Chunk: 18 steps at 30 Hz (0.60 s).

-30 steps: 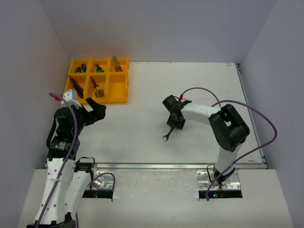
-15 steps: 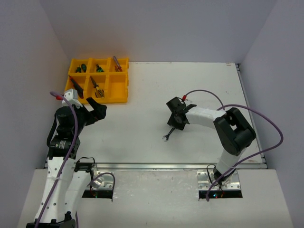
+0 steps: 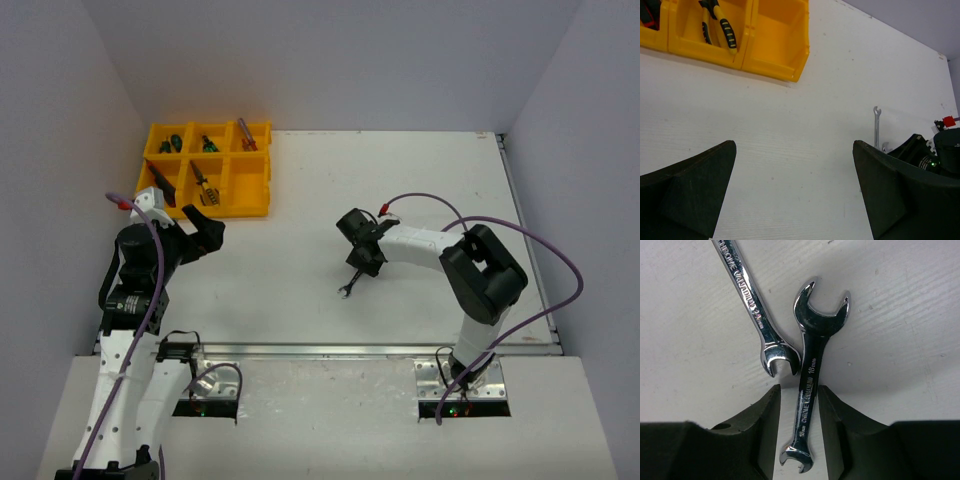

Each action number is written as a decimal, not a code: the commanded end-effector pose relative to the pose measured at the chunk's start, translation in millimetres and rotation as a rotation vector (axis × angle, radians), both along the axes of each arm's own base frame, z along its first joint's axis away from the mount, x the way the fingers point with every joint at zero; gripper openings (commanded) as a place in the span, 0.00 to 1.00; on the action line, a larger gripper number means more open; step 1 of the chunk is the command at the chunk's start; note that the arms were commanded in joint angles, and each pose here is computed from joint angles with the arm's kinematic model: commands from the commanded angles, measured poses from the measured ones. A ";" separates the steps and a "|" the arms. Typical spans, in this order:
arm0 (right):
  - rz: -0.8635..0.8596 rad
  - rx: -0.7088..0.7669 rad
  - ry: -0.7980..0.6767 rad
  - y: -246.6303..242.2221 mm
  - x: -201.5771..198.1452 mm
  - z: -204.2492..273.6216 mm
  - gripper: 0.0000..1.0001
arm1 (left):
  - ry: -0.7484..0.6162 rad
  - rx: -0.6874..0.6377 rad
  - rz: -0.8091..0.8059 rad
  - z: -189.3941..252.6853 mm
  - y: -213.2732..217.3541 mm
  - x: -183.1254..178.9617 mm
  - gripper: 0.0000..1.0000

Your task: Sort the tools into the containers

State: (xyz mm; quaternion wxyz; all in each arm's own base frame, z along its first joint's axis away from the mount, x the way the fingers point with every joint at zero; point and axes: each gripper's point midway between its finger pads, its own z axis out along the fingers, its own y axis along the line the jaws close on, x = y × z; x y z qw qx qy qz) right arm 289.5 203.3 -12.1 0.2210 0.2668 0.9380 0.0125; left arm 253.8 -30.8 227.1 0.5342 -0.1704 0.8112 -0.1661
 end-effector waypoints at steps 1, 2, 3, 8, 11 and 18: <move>-0.067 -0.129 0.242 -35.9 -71.0 -39.7 0.38 | -0.082 0.013 -0.025 21.1 -4.0 3.9 1.00; -0.069 -0.127 0.242 -35.9 -71.7 -38.9 0.38 | -0.083 0.013 -0.028 21.2 -4.8 3.8 1.00; -0.071 -0.129 0.245 -36.6 -73.1 -38.7 0.38 | -0.084 0.013 -0.031 21.4 -5.6 3.5 1.00; -0.073 -0.150 0.267 -36.1 -79.1 -40.0 0.37 | -0.093 0.013 -0.031 23.5 -5.8 2.3 1.00; -0.094 -0.194 0.295 -39.1 -80.1 -38.3 0.36 | -0.101 0.013 -0.025 25.6 -4.9 0.9 1.00; -0.084 -0.174 0.323 -33.8 -82.8 -50.5 0.36 | -0.114 0.015 -0.040 28.7 -9.7 -2.0 1.00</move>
